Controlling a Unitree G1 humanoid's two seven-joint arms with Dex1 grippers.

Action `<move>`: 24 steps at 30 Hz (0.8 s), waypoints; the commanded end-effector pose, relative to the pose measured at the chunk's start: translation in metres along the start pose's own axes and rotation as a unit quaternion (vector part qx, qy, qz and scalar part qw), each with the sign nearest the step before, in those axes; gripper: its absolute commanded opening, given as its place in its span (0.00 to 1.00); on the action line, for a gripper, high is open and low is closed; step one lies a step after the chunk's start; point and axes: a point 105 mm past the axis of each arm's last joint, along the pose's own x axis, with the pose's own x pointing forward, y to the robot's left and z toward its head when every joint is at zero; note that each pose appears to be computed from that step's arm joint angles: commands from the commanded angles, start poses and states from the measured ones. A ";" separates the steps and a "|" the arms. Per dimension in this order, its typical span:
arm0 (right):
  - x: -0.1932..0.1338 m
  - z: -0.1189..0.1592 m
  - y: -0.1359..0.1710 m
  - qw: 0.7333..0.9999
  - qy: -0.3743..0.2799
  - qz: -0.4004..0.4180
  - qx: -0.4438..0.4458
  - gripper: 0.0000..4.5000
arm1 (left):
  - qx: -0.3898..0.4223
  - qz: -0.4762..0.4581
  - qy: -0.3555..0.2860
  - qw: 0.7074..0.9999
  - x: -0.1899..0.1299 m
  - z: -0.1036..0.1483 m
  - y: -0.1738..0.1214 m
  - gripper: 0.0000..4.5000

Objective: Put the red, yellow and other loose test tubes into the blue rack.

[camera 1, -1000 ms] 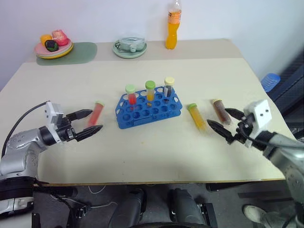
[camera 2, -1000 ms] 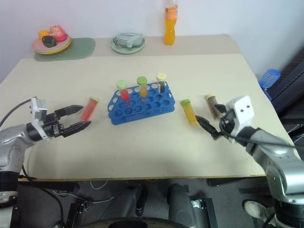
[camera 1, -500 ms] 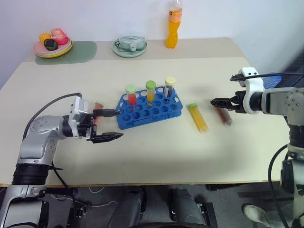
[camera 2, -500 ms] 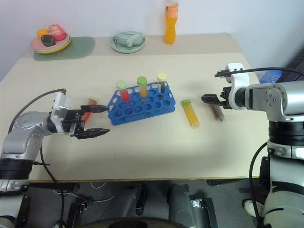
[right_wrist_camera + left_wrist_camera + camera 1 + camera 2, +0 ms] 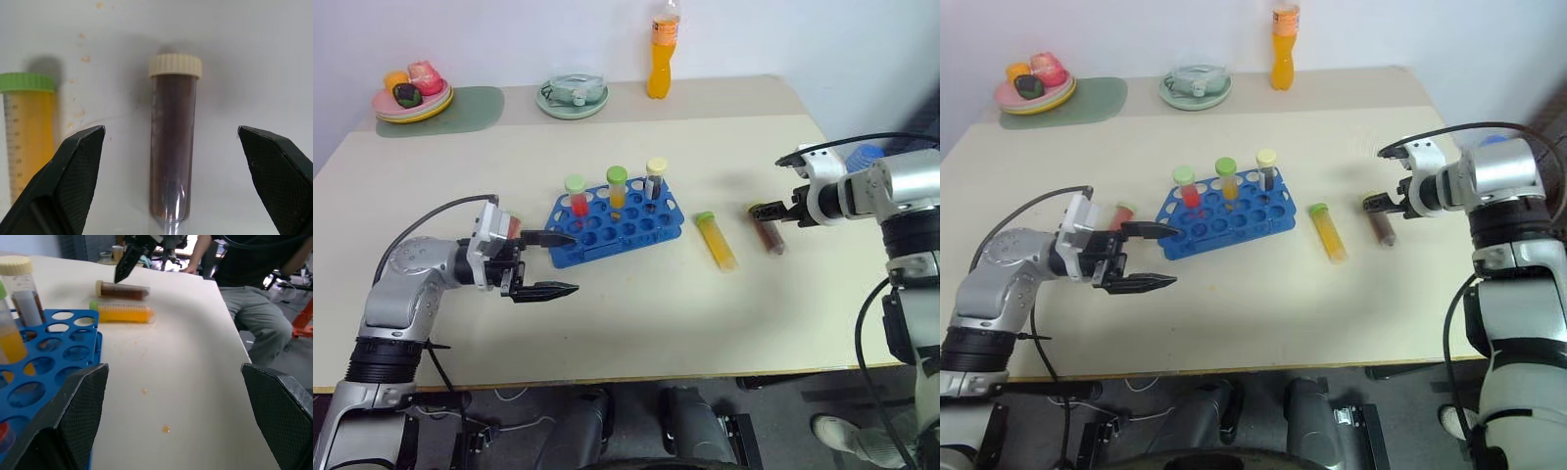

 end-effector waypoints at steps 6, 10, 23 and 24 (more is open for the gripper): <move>0.010 0.010 -0.009 0.999 0.017 -0.014 -0.045 1.00 | 0.002 -0.010 -0.006 1.000 0.000 0.004 -0.006 0.99; 0.021 0.007 -0.007 0.997 0.029 -0.011 -0.065 0.72 | -0.006 -0.006 -0.006 1.000 -0.002 0.001 -0.010 1.00; 0.013 0.021 0.022 0.983 -0.017 0.103 -0.152 0.16 | -0.012 0.019 -0.001 1.000 -0.010 -0.001 -0.014 1.00; 0.006 0.022 0.028 0.973 -0.037 0.124 -0.191 0.16 | -0.013 0.023 -0.003 1.000 -0.010 -0.001 -0.014 1.00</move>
